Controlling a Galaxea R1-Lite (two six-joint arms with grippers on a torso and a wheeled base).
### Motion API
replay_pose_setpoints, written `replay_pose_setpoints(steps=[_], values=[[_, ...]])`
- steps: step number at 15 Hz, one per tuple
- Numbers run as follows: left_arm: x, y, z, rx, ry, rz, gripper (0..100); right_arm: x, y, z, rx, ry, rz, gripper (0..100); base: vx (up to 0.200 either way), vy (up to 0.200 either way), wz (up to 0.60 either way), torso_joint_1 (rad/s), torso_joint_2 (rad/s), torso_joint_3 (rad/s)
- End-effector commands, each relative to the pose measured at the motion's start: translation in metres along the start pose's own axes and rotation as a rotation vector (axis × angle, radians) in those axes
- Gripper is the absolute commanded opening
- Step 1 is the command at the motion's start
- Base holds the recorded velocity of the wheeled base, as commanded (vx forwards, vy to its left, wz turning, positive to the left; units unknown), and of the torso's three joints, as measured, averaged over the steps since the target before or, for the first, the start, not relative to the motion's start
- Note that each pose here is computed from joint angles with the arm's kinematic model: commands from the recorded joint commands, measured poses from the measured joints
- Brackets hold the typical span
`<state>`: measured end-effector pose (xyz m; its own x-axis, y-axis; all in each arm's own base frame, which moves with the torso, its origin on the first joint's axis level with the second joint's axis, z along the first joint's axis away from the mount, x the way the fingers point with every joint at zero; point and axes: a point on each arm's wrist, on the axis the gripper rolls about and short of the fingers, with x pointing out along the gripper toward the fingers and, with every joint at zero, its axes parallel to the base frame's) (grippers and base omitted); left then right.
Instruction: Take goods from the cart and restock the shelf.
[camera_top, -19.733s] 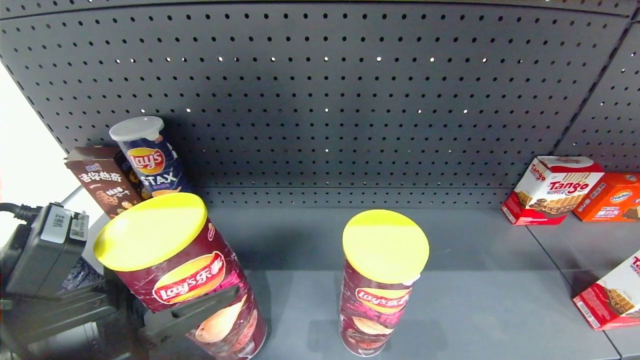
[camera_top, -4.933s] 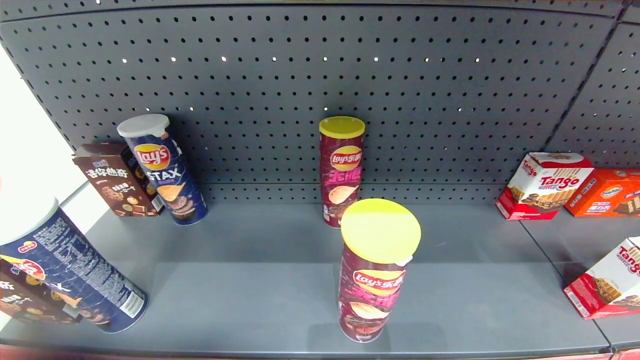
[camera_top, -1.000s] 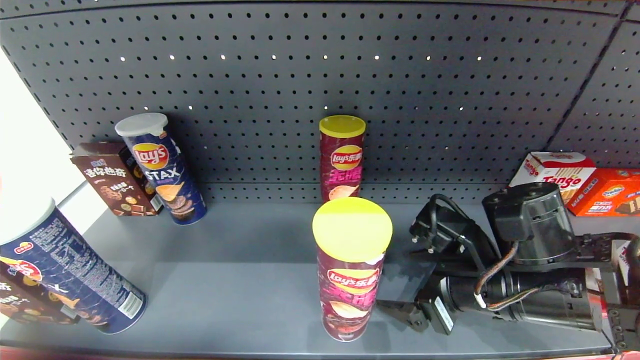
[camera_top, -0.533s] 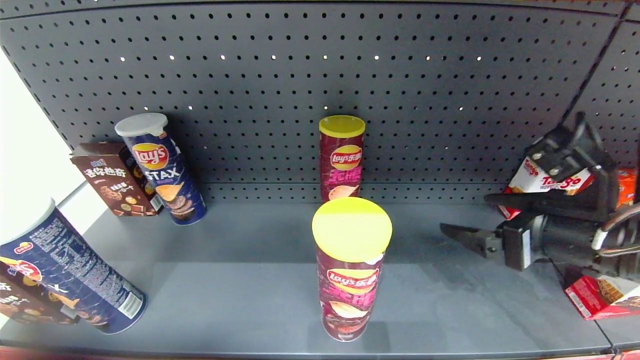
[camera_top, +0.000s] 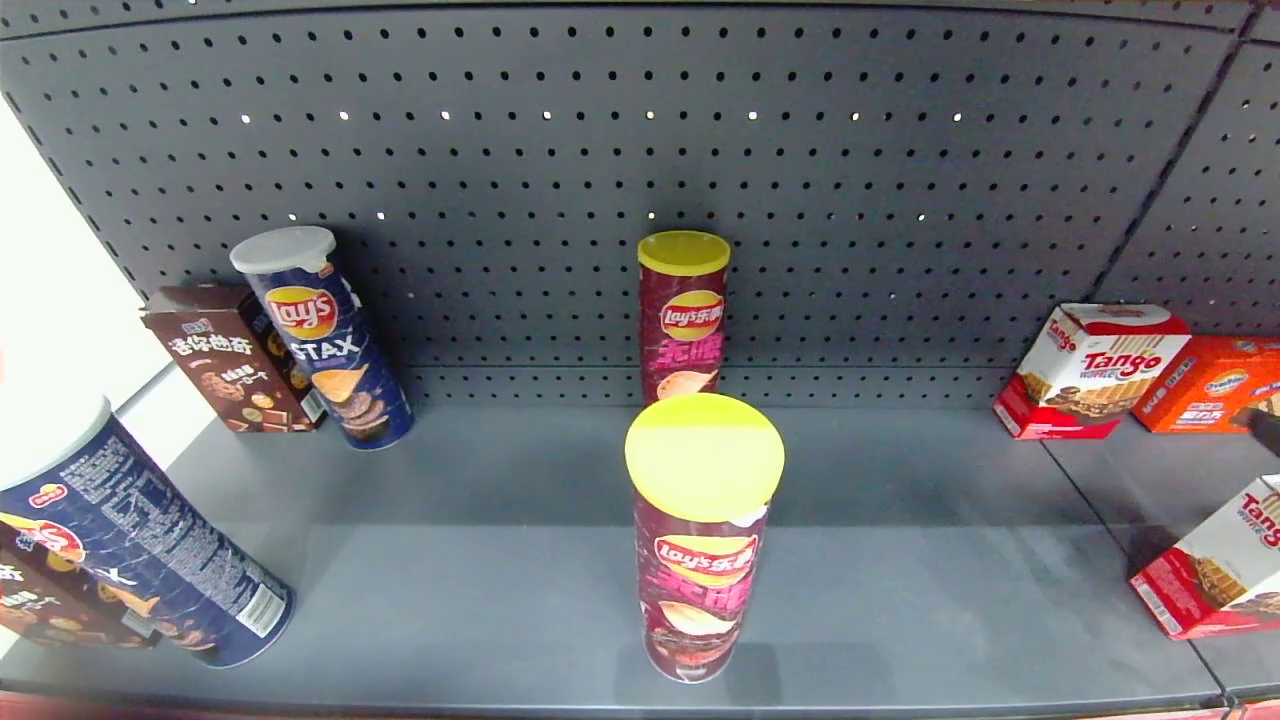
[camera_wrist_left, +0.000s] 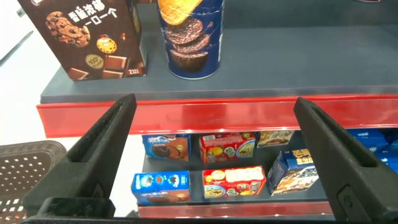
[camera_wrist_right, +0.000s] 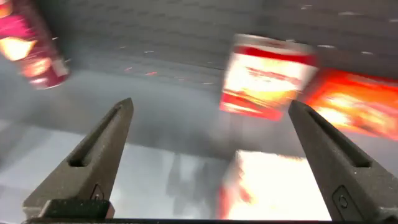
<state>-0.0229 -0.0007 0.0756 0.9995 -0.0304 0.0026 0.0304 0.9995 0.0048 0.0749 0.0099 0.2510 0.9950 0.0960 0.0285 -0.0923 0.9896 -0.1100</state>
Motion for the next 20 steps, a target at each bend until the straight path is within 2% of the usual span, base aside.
replay_pose_setpoints(steps=[1, 4, 6, 7, 9, 10, 20], values=[[0.000, 0.000, 0.000, 0.000, 0.001, 0.000, 100, -0.082, 0.001, -0.038, -0.013, -0.145, -0.200, 100, 0.000, 0.000, 0.00, 0.000, 0.00, 0.000], [0.000, 0.000, 0.000, 0.000, 0.001, 0.001, 100, -0.118, 0.015, -0.113, 0.005, 0.000, -0.201, 100, 0.000, 0.000, 0.00, 0.000, 0.00, 0.000], [0.000, 0.000, 0.000, 0.000, 0.001, 0.003, 100, -0.108, 0.015, -0.127, 0.043, -0.014, -0.204, 100, 0.000, 0.000, 0.00, 0.000, 0.00, 0.000], [0.000, 0.000, 0.000, 0.000, 0.001, 0.001, 100, -0.098, 0.016, -0.159, 0.051, 0.059, -0.201, 100, 0.000, 0.000, 0.00, 0.000, 0.00, 0.000], [0.000, 0.000, 0.000, -0.002, 0.001, 0.006, 100, -0.098, 0.017, -0.166, 0.079, 0.058, -0.158, 100, 0.000, 0.000, 0.00, 0.000, 0.00, 0.000], [0.000, 0.000, 0.000, 0.000, 0.001, 0.004, 100, -0.103, 0.018, -0.172, 0.085, 0.039, -0.085, 100, 0.000, 0.000, 0.00, 0.000, 0.00, 0.000], [0.000, 0.000, 0.000, 0.000, 0.000, 0.006, 100, -0.103, 0.019, -0.172, 0.109, 0.037, -0.096, 100, 0.000, 0.000, 0.00, 0.000, 0.00, 0.000]])
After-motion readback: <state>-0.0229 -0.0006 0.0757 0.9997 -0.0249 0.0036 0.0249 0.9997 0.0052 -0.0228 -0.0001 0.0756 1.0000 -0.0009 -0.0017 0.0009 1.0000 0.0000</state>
